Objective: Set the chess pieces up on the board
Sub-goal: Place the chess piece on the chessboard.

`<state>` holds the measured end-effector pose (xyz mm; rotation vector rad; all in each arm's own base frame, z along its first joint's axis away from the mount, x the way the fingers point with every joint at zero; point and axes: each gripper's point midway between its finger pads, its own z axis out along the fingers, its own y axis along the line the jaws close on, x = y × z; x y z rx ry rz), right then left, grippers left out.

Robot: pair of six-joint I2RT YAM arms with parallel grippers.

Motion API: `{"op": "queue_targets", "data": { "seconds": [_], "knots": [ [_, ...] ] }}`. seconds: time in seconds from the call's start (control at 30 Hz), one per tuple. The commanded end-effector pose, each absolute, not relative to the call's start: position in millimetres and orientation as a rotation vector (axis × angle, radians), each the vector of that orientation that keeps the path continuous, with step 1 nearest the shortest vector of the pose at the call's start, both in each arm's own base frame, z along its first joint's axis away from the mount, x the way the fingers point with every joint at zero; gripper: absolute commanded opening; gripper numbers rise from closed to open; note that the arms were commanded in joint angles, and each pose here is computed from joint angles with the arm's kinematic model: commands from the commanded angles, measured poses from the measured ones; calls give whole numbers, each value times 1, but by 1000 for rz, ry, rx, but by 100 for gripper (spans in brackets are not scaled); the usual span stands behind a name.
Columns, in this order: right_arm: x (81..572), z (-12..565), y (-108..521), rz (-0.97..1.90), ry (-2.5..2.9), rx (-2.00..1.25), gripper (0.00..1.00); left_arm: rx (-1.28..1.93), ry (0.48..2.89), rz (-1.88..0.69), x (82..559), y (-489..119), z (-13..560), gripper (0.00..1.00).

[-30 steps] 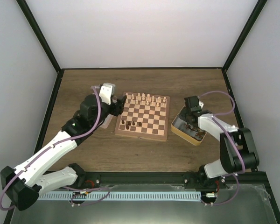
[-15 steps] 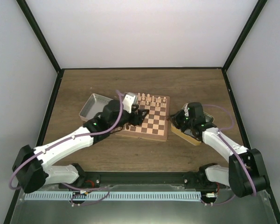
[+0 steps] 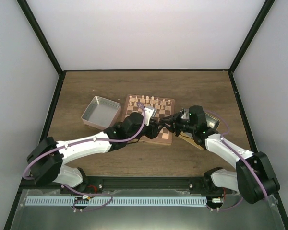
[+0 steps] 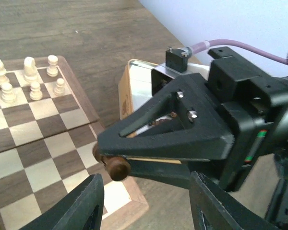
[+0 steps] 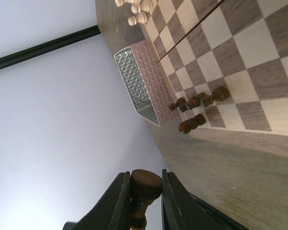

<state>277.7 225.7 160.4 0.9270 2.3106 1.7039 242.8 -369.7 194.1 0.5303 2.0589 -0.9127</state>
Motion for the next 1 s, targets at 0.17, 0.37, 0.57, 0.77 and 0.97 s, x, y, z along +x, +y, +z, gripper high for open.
{"op": "queue_targets", "data": {
  "seconds": [0.17, 0.37, 0.57, 0.77, 0.97],
  "knots": [
    [268, 185, 234, 1818, 2280, 867, 7, 493, 2051, -846, 258, -375, 187, 40],
    [269, 188, 234, 1804, 2285, 844, 8, 513, 2040, -821, 261, -377, 187, 41],
    [268, 184, 234, 1777, 2304, 827, 8, 544, 2012, -801, 264, -380, 192, 38],
    [266, 181, 235, 1776, 2317, 818, 8, 574, 2028, -768, 266, -383, 184, 20],
    [277, 180, 229, 1658, 2306, 781, 23, 562, 2045, -716, 269, -376, 186, 8]
  ]
}}
